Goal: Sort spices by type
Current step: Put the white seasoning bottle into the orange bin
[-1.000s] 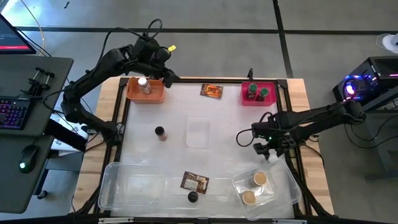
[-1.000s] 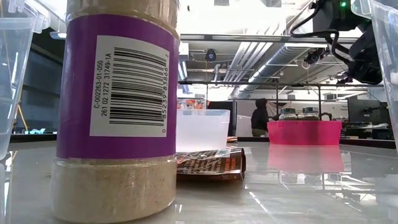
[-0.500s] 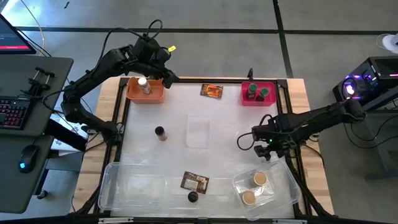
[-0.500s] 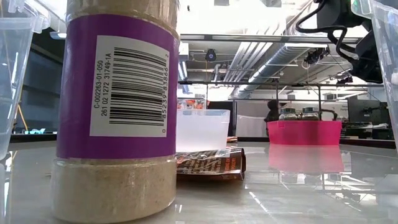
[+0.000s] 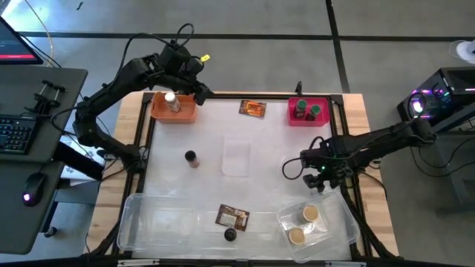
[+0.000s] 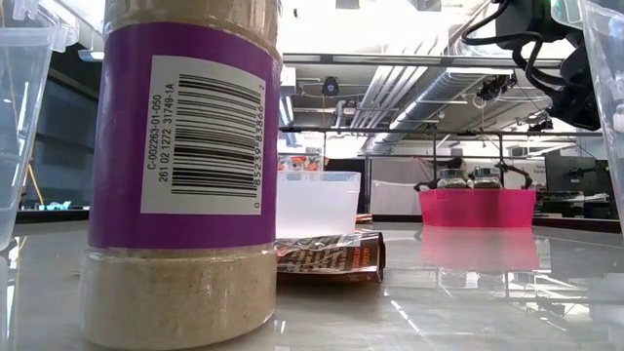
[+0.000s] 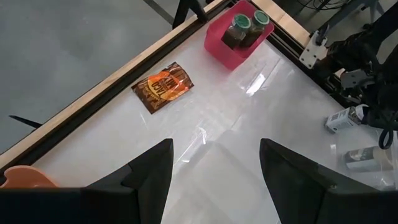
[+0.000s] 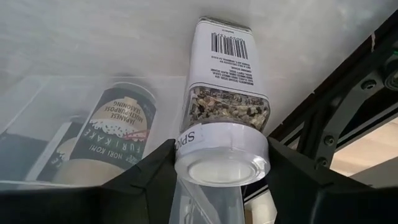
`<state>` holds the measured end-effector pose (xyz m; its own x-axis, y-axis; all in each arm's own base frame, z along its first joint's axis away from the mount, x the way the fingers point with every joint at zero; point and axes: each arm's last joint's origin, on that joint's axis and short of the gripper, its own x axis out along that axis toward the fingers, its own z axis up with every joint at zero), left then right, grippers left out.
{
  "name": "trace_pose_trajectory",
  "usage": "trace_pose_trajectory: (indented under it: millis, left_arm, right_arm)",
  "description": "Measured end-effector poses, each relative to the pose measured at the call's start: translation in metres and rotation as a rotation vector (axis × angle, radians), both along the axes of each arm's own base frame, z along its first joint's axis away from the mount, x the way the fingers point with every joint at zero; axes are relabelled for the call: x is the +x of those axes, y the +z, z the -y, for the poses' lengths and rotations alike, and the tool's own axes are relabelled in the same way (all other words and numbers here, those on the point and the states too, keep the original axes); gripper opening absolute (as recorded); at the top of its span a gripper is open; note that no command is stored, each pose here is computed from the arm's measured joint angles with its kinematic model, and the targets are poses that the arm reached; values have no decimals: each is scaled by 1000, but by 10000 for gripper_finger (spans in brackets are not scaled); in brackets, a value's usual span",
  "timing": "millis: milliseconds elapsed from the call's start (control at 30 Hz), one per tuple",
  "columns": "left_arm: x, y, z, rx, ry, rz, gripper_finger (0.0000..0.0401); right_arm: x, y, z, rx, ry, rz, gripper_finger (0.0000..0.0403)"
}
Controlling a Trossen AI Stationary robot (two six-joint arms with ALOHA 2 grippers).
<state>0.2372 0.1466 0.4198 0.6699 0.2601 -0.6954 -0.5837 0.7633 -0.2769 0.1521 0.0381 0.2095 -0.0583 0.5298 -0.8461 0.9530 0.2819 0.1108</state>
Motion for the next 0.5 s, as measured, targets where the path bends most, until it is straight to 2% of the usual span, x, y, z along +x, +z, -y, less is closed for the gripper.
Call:
trace_pose_trajectory:
  millis: [267, 500]
  left_arm:
    - [0, 0, 0, 22, -23, -8, 223]
    - [0, 0, 0, 22, -24, -9, 223]
  right_arm:
    - [4, 11, 0, -3, 60, 68, 203]
    - [7, 46, 11, -149, 49, 92, 203]
